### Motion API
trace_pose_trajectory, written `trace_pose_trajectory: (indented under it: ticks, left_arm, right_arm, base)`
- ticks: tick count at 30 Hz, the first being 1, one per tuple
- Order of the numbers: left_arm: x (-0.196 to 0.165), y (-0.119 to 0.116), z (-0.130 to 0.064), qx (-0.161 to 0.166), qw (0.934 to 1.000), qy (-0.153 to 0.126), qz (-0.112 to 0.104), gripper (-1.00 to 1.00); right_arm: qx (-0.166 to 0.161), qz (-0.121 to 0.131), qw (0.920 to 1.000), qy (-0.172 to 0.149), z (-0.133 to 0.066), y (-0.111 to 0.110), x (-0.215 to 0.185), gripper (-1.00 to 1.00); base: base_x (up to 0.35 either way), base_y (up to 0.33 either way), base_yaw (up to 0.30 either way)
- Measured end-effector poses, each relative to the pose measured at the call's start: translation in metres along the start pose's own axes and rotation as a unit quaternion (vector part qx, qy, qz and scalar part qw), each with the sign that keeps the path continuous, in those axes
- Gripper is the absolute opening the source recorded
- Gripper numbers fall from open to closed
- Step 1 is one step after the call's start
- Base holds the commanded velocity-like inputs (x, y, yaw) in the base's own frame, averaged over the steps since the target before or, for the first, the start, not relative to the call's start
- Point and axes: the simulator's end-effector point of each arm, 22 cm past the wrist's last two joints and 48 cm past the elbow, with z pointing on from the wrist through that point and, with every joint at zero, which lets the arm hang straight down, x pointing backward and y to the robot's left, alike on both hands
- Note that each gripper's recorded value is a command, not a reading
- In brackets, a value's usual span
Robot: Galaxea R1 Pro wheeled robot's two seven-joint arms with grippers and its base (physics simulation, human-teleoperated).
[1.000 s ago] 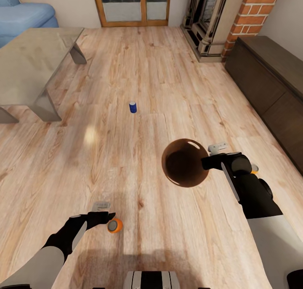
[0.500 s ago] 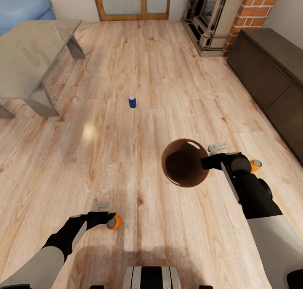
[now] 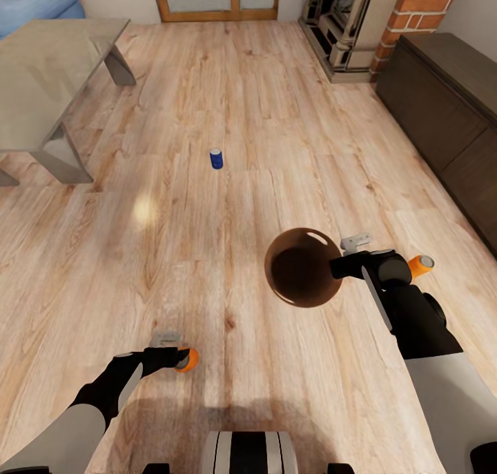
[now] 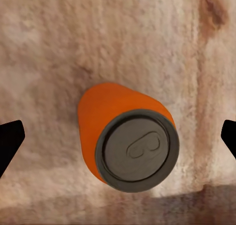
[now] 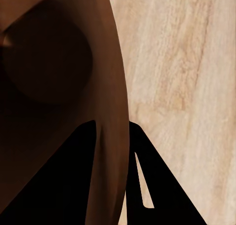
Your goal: Put the three can of soda from the living room inside the tash can in the kitchen.
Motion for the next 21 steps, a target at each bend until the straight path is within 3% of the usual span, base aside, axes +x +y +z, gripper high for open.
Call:
trace_pose_trajectory:
  ticks: [10, 21]
  left_arm:
    - [0.003, 0.001, 0.002, 0.0, 1.0, 0.003, -0.001, 1.0]
    - [0.012, 0.005, 0.02, 0.0, 1.0, 0.003, -0.001, 1.0]
  right_arm:
    - [0.0, 0.0, 1.0, 0.003, 0.003, 0.0, 0.003, -1.0]
    - [0.0, 0.0, 1.0, 0.003, 0.019, 0.004, 0.015, -1.0]
  base:
    - [0.0, 0.0, 0.0]
    - [0.0, 0.0, 0.0]
